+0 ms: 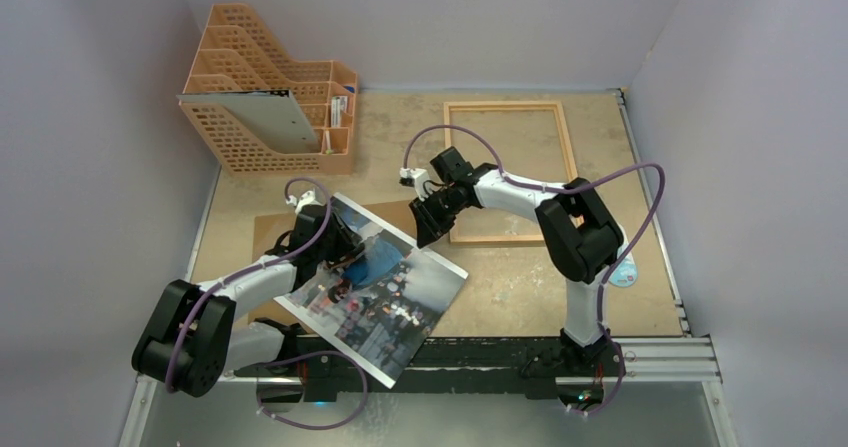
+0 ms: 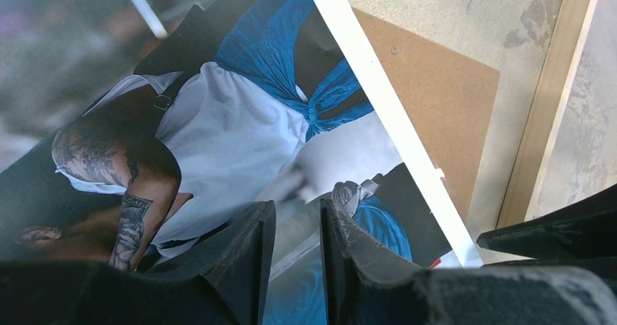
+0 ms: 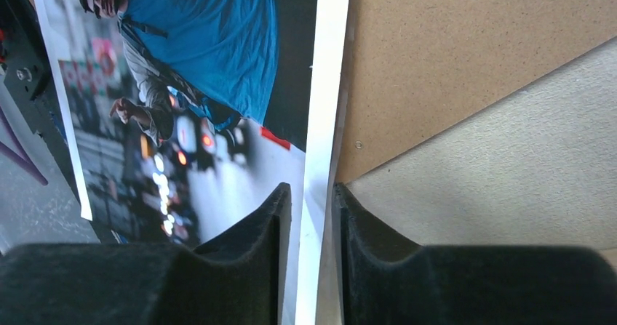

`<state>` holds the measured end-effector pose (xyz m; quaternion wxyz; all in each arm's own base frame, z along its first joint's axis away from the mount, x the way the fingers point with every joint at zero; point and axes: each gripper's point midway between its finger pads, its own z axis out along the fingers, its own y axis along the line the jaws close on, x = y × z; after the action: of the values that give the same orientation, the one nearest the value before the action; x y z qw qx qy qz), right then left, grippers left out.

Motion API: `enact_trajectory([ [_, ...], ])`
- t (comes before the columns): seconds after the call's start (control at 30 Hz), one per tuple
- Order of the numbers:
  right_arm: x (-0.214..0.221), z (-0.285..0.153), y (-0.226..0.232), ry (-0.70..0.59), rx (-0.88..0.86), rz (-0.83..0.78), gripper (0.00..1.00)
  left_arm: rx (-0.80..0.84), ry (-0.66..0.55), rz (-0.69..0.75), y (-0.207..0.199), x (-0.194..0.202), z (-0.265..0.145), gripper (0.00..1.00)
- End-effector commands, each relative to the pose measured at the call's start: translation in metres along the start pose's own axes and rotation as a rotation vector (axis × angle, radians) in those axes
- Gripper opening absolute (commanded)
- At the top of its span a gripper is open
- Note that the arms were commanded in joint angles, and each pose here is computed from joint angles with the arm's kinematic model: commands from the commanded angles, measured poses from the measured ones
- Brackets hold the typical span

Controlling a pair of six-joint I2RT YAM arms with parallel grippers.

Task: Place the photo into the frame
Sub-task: Pick up the photo frame item at the center of the board.

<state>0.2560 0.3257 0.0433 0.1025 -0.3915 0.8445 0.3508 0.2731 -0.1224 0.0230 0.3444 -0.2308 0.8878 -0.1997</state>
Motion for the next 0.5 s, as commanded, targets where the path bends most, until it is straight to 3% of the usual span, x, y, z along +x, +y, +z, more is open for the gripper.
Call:
enact_trajectory([
  [0.0, 0.011, -0.005, 0.03, 0.029, -0.101, 0.025, 0.26, -0.213, 0.159, 0.024, 0.062, 0.048, -0.01, 0.33],
  [0.47, -0.001, -0.014, 0.063, -0.04, -0.28, -0.002, 0.32, -0.21, 0.15, 0.022, 0.062, 0.047, -0.011, 0.32],
])
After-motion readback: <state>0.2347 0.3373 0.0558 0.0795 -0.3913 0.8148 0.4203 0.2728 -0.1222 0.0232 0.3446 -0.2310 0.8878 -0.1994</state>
